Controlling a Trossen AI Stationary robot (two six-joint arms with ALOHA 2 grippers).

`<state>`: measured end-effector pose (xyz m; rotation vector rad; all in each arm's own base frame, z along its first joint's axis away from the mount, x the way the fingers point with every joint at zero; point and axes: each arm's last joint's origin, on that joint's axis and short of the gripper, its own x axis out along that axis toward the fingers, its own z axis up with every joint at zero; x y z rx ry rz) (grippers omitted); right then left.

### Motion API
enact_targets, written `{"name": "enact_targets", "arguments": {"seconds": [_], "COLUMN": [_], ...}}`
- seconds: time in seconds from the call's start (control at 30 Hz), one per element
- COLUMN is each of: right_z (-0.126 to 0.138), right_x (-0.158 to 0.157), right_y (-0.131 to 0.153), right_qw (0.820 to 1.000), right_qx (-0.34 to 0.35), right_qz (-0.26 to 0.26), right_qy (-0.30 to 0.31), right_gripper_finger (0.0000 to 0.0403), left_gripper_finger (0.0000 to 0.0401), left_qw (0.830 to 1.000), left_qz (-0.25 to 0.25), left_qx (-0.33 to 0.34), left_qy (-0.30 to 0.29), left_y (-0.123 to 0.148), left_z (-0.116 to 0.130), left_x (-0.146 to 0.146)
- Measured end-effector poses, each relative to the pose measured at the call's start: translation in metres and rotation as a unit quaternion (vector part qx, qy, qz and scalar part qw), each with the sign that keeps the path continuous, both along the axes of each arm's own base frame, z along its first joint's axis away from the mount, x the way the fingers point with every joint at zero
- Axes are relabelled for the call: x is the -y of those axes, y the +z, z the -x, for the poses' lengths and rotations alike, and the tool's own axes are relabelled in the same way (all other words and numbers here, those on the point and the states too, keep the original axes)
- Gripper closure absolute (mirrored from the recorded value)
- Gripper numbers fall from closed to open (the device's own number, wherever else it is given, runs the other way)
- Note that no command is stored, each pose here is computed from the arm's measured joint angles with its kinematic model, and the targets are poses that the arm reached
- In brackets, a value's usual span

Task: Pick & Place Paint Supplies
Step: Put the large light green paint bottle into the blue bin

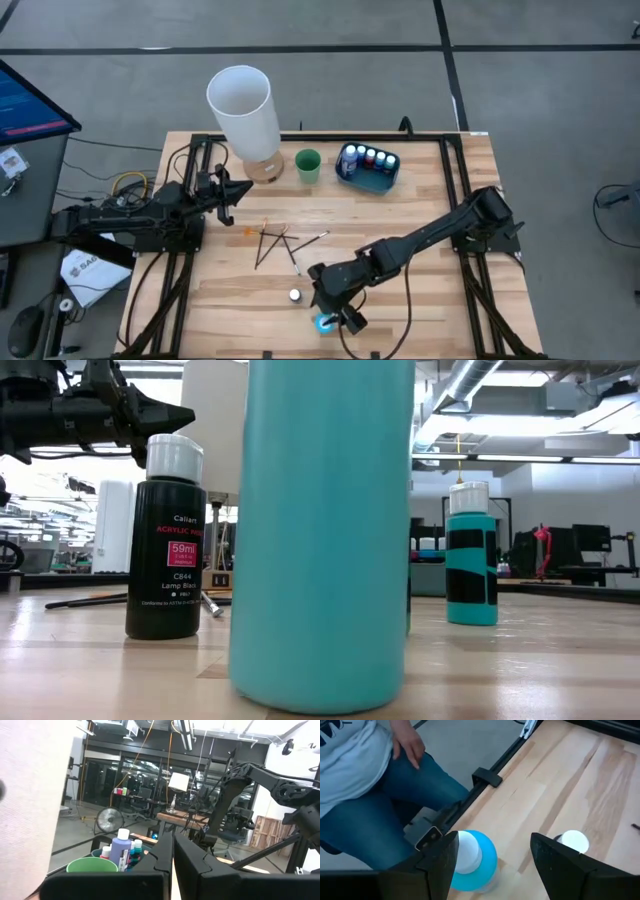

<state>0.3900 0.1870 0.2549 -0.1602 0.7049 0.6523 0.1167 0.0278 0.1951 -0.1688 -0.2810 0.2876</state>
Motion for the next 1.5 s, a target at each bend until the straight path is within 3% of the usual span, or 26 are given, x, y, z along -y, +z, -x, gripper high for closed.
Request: {"name": "enact_targets", "arguments": {"seconds": [0.7, 1.23, 1.5], "right_z": [0.006, -0.002, -0.002], "right_x": [-0.016, -0.022, -0.022], "right_y": [0.009, -0.018, -0.015], "right_qw": [0.999, 1.0, 1.0], "right_qx": [0.027, 0.003, 0.003], "right_qz": [-0.017, -0.007, -0.011], "right_qy": [0.019, 0.016, 0.011], "right_gripper_finger": [0.0159, 0.016, 0.0203], "left_gripper_finger": [0.0399, 0.0399, 0.0399], "left_qw": [1.0, 1.0, 1.0], "left_qz": [0.0, 0.0, 0.0], "left_qx": [0.0, 0.0, 0.0], "left_qy": [0.0, -0.001, -0.001], "left_y": [0.0, 0.0, 0.0], "left_z": [0.0, 0.0, 0.0], "left_x": [0.0, 0.0, 0.0]}}
